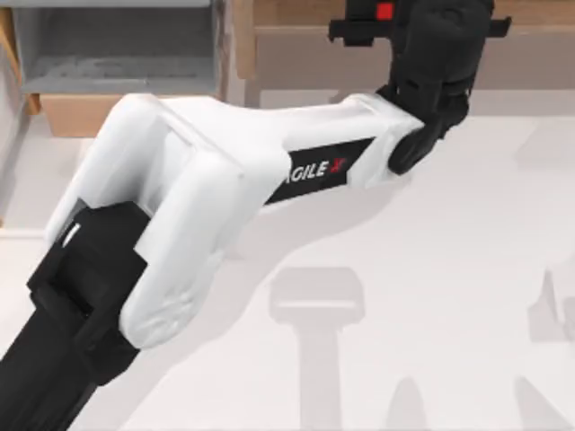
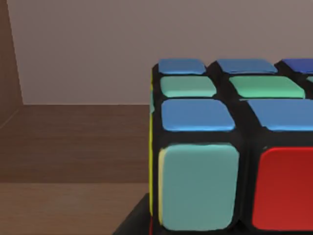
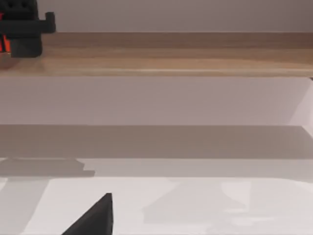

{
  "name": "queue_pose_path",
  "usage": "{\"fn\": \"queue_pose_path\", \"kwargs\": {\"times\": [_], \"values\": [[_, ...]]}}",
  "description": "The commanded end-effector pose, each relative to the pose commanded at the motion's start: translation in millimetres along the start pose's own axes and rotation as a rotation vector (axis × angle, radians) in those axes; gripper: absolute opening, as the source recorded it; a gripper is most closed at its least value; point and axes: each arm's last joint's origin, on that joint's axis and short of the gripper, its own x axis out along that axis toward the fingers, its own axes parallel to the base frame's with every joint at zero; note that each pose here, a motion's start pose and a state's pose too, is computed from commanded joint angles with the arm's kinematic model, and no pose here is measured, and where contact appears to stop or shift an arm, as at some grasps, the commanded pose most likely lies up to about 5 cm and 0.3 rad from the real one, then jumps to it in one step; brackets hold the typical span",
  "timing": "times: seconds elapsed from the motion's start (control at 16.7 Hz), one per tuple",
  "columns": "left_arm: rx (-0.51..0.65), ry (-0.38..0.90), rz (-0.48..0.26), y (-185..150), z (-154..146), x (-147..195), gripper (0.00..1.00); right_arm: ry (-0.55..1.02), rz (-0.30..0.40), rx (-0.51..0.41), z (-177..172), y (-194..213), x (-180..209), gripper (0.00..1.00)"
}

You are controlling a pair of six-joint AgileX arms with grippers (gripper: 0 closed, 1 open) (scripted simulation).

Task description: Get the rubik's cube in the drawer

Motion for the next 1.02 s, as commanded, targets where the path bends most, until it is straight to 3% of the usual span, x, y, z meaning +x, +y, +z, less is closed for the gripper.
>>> {"fn": "queue_pose_path", "kwargs": {"times": [0.18, 0.36, 0.72, 1.02], "values": [[0.002, 0.001, 0.005, 1.6, -0.5, 2.4, 0.00, 0.000, 0.000, 0.000, 0.0, 0.0, 0.0, 1.00], [-0.012, 0.010, -0.002, -10.9, 23.4, -12.7, 0.00, 0.000, 0.000, 0.000, 0.0, 0.0, 0.0, 1.00], [0.021, 0.101, 0.036, -20.8, 108.9, -58.3, 0.00, 0.000, 0.000, 0.000, 0.0, 0.0, 0.0, 1.00], [0.070, 0.170, 0.169, 24.2, 193.4, -77.6, 0.00, 0.000, 0.000, 0.000, 0.0, 0.0, 0.0, 1.00]]}}
